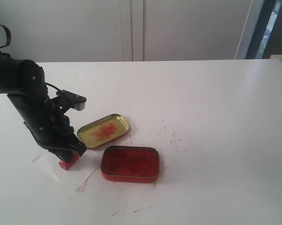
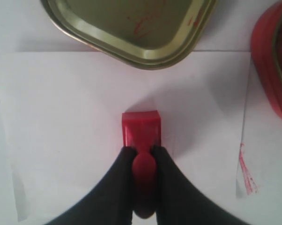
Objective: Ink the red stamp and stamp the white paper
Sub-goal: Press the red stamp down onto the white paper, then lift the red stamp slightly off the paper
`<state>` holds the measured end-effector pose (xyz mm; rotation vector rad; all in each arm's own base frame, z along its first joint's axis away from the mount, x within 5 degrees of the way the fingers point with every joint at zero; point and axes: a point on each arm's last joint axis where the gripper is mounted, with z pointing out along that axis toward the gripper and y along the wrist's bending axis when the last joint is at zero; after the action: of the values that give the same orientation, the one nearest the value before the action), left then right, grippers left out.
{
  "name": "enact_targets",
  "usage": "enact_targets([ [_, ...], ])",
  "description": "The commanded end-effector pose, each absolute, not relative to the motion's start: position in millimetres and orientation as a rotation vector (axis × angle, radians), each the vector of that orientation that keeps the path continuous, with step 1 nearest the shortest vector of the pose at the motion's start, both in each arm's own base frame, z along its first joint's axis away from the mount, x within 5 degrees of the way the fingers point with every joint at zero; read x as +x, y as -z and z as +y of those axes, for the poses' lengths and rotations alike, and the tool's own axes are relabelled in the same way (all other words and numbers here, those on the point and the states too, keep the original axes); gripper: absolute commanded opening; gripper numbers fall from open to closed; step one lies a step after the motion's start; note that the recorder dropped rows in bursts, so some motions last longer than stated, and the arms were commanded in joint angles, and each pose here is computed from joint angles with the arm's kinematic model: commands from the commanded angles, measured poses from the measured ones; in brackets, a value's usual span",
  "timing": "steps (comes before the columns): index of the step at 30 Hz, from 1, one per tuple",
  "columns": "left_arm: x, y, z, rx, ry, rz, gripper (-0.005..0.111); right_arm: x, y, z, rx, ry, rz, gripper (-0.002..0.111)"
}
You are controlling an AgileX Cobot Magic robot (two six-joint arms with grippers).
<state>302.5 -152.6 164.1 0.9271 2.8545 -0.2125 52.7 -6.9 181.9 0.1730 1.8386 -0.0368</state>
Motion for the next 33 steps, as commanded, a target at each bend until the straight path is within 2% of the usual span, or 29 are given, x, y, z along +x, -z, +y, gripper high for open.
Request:
enact_targets([
  [1,295.5,-159.8,-152.2,0.936,0.21,2.874,0.0,52.9,-181.7,-6.7,0.165,0.036,1.826,0.0],
  [16,291.3,-189.8,-151.9,0.887,0.25,2.791,0.0,52.9,-181.7,-6.7,0.165,0.036,1.826,0.0],
  [33,290.6,-192.1,-151.6,0.887,0.251,2.788,0.0,52.9,-181.7,-6.7,0.165,0.036,1.826,0.0],
])
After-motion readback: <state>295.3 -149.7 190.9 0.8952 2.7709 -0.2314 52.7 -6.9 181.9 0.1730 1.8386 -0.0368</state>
